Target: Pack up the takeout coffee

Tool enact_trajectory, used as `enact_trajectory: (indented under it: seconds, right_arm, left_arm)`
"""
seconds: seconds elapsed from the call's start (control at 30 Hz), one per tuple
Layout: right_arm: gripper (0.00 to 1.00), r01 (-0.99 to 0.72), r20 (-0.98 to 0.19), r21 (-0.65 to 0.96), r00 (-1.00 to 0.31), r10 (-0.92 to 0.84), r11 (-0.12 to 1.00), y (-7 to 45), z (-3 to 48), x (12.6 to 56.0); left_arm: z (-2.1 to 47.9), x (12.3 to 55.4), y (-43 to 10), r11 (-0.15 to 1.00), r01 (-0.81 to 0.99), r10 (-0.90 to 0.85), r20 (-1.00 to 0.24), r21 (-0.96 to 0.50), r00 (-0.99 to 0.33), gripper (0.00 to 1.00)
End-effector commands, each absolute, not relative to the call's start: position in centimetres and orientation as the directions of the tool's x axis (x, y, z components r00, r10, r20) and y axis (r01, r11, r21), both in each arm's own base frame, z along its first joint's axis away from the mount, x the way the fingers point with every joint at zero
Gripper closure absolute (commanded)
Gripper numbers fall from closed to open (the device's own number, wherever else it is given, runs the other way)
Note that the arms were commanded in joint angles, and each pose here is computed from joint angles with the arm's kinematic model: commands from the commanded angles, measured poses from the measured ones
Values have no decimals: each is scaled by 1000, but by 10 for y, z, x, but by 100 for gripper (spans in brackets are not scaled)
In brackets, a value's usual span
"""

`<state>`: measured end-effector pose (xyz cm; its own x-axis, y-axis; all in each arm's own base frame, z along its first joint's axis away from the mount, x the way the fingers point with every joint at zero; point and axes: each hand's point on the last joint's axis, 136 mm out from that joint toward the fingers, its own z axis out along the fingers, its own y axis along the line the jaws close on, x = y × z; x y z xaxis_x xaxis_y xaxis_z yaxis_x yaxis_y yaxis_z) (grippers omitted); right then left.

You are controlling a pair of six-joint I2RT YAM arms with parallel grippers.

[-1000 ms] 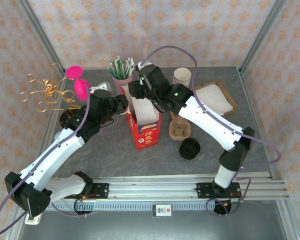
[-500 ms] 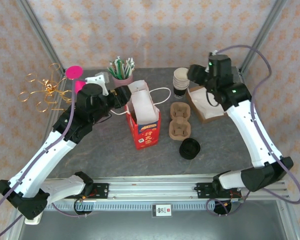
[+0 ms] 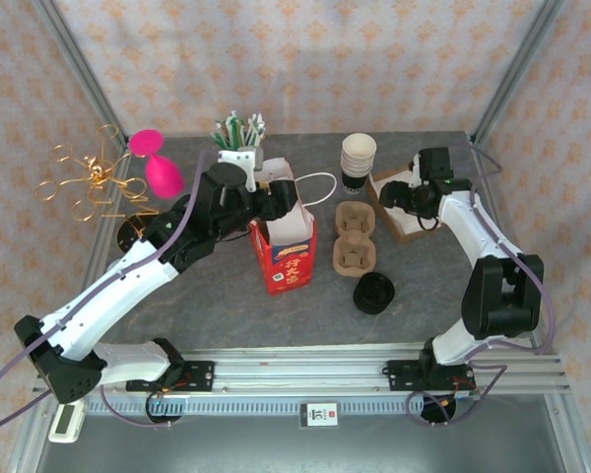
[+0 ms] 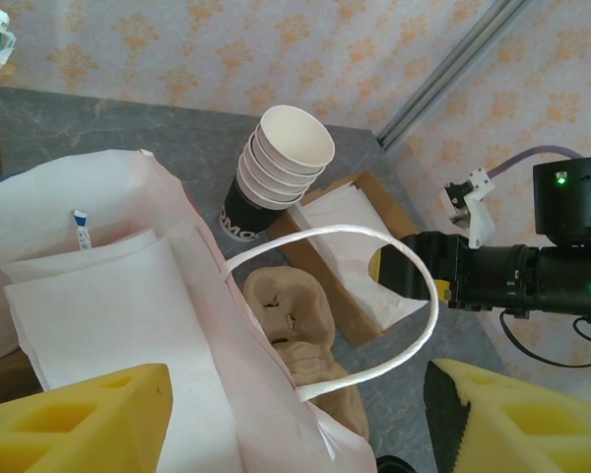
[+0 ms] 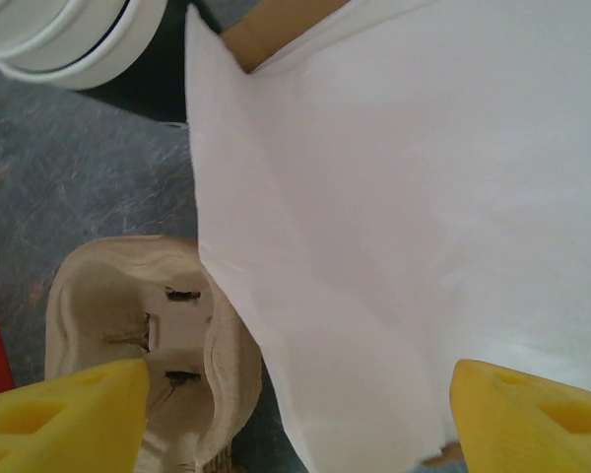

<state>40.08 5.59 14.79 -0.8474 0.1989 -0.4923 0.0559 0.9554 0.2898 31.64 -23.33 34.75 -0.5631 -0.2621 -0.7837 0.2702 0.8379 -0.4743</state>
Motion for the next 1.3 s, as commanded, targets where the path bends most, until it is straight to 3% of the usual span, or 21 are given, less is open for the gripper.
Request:
enact_trajectory:
  seconds: [0.0, 0.2, 0.33, 0.63, 0.87, 1.27]
  right_arm:
    - [21, -60, -579, 259, -808, 106, 964, 62, 154, 412]
    - [24, -90, -583, 166, -812, 24, 982, 62, 136, 408]
    - [34, -64, -582, 123, -813, 20, 990, 53, 130, 410]
    - [76, -23, -582, 63, -813, 18, 998, 41, 128, 411]
    - [100, -40, -631, 143, -773, 60, 989, 52, 162, 416]
    - [100, 38, -750, 440, -535, 390, 897, 50, 292, 397]
  left_arm:
    - [376, 322, -235, 833, 312, -271, -829, -457, -490, 29]
    - [377, 329, -242, 833, 328, -260, -839, -445, -479, 28]
    - [376, 330, -244, 835, 330, -248, -837, -440, -487, 27]
    - [380, 330, -239, 845, 324, -249, -849, -426, -467, 26]
    - [388, 330, -234, 850, 318, -259, -859, -420, -441, 26]
    - [422, 323, -231, 844, 371, -244, -892, -389, -381, 22]
